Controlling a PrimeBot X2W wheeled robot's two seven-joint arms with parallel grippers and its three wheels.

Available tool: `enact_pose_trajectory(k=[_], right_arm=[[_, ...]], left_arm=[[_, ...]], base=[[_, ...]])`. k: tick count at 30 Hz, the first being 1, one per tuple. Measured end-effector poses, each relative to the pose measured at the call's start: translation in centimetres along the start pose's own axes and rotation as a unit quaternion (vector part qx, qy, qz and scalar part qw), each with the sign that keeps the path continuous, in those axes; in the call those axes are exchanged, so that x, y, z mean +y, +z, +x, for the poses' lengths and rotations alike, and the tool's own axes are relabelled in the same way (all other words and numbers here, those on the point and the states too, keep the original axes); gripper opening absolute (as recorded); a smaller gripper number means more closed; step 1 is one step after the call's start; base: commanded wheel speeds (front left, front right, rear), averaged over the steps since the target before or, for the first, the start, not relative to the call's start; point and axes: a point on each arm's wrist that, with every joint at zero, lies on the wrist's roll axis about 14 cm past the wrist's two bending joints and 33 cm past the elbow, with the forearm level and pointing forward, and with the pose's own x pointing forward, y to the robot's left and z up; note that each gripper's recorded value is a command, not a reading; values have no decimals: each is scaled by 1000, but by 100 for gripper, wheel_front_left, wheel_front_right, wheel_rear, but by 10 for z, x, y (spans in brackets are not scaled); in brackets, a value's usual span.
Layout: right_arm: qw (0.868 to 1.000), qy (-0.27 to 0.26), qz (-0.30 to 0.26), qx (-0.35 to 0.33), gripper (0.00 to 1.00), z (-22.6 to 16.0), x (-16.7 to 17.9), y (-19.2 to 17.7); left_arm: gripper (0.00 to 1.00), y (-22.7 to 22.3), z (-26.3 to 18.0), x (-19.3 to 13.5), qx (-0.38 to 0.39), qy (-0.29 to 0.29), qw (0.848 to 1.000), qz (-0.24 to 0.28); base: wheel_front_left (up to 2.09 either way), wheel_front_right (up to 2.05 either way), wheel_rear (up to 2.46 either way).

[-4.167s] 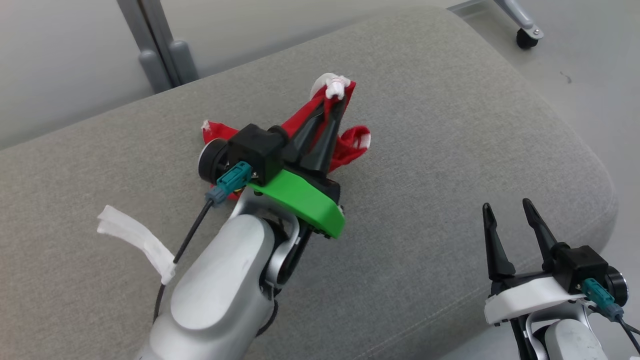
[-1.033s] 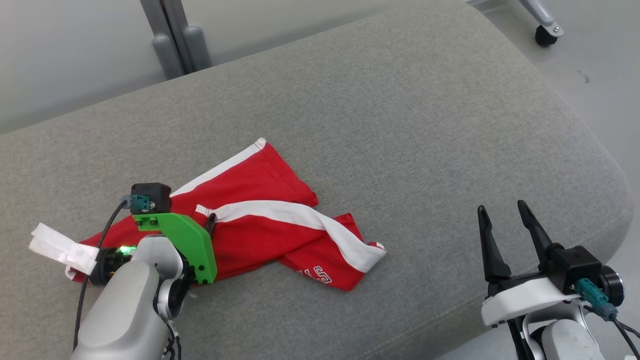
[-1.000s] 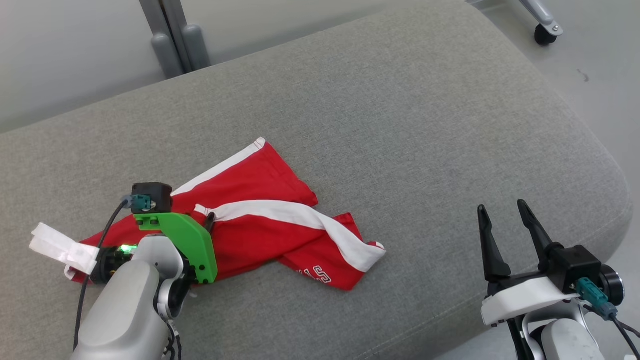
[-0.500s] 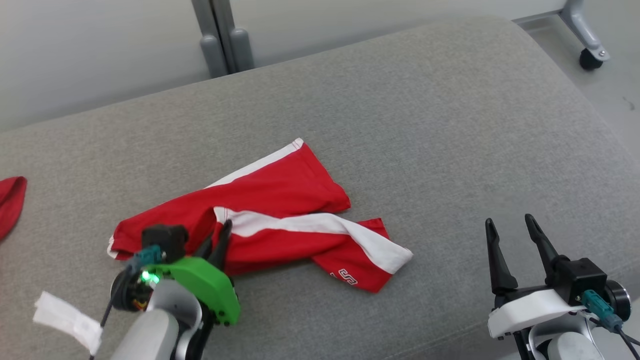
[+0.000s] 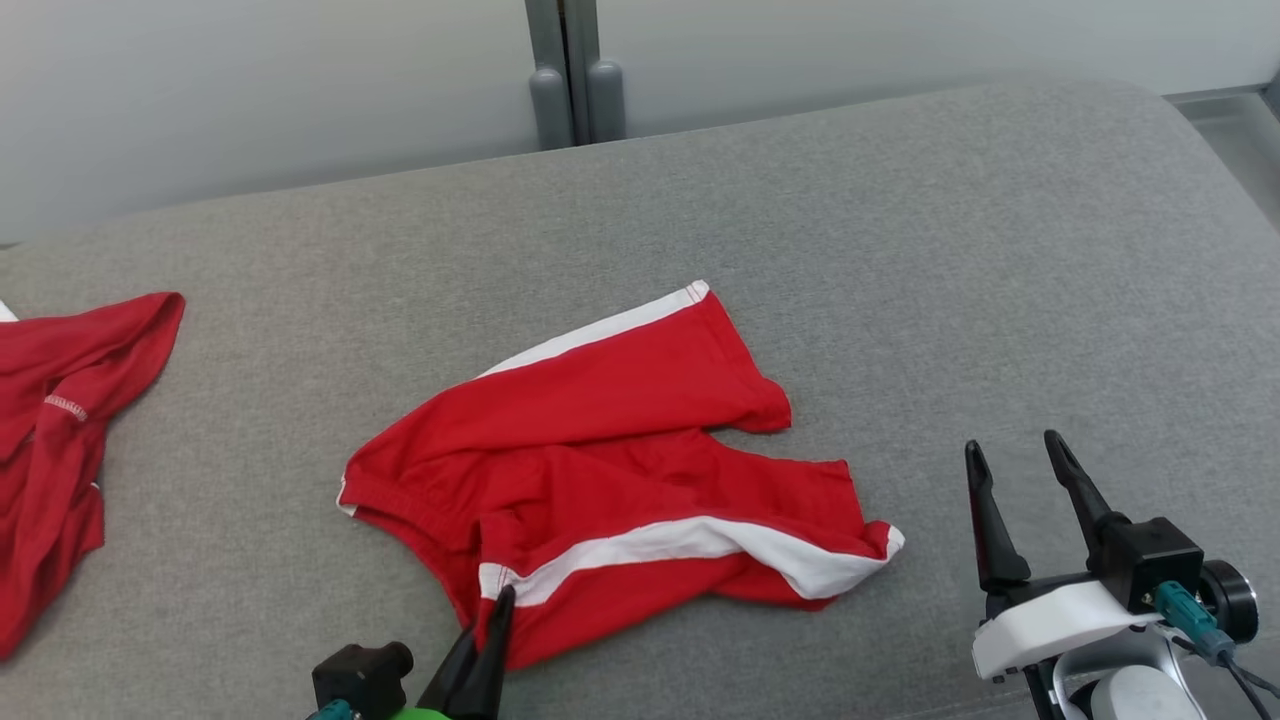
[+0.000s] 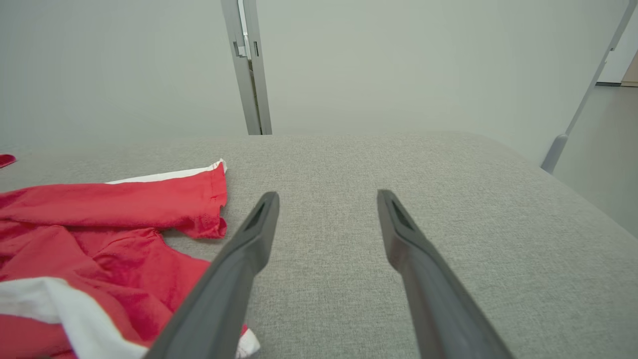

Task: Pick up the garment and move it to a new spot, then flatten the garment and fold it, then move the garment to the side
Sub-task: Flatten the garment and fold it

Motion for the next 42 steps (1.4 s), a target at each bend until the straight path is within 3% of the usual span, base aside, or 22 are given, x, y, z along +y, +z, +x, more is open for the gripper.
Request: enact_pose_trajectory(k=[1, 2, 6, 20, 31, 42], right_arm=[[1000, 3, 0, 0, 100, 1, 2, 0], [1000, 6, 0, 1, 100, 2, 4, -1], [1000, 10, 0, 1, 100, 3, 6, -1], [1000, -12, -20, -20, 100, 3, -10, 13], [999, 5, -31, -27, 100, -5, 0, 18], [999, 30, -26, -18, 100, -13, 16, 11]], left_arm=[[95, 0, -1, 4, -2, 7, 1000, 0], [100, -2, -2, 8, -2, 14, 1000, -2], [100, -4, -4, 17, -1, 30, 999, 20], [100, 84, -27, 28, -154, 80, 981, 85], [100, 91, -61, 53, -170, 141, 970, 106], [100, 94, -77, 59, -180, 160, 964, 110]], base=[[0, 0, 0], [0, 0, 0], [0, 0, 0], [0, 0, 0], [0, 0, 0], [0, 0, 0]])
